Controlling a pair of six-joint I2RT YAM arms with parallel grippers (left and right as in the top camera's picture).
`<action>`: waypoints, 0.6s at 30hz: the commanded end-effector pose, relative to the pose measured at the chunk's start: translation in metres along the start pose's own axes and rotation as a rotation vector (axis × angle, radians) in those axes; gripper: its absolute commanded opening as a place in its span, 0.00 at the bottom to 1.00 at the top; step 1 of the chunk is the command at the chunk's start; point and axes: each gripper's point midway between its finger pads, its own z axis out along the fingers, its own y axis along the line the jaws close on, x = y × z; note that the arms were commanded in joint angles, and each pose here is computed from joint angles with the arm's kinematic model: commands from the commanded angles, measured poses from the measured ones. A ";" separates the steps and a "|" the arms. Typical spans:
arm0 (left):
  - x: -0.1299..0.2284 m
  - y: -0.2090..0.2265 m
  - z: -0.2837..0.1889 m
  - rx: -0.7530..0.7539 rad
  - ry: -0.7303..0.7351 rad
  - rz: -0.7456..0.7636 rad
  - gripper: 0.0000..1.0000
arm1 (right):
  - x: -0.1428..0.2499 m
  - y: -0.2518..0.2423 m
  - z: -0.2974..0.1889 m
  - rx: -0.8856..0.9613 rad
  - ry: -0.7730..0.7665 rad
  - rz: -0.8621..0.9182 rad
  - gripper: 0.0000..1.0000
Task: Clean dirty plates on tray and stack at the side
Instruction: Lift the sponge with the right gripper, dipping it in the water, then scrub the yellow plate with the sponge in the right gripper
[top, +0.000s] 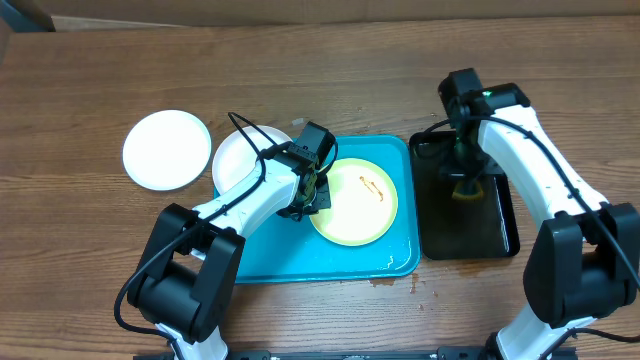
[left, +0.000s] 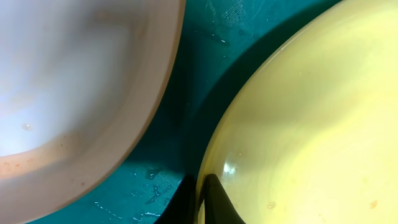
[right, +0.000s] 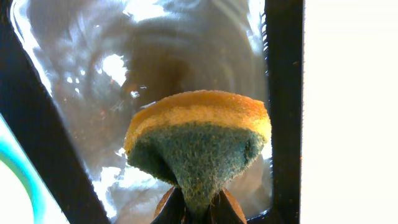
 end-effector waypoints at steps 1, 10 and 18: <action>0.009 0.014 0.012 -0.056 0.036 0.006 0.04 | -0.013 0.004 -0.019 -0.019 -0.080 -0.002 0.04; 0.010 0.015 0.012 -0.058 0.040 0.007 0.04 | -0.006 0.024 -0.020 -0.139 -0.041 -0.013 0.04; 0.009 0.013 0.012 -0.050 0.034 0.004 0.04 | 0.004 0.097 -0.039 -0.333 -0.084 -0.199 0.04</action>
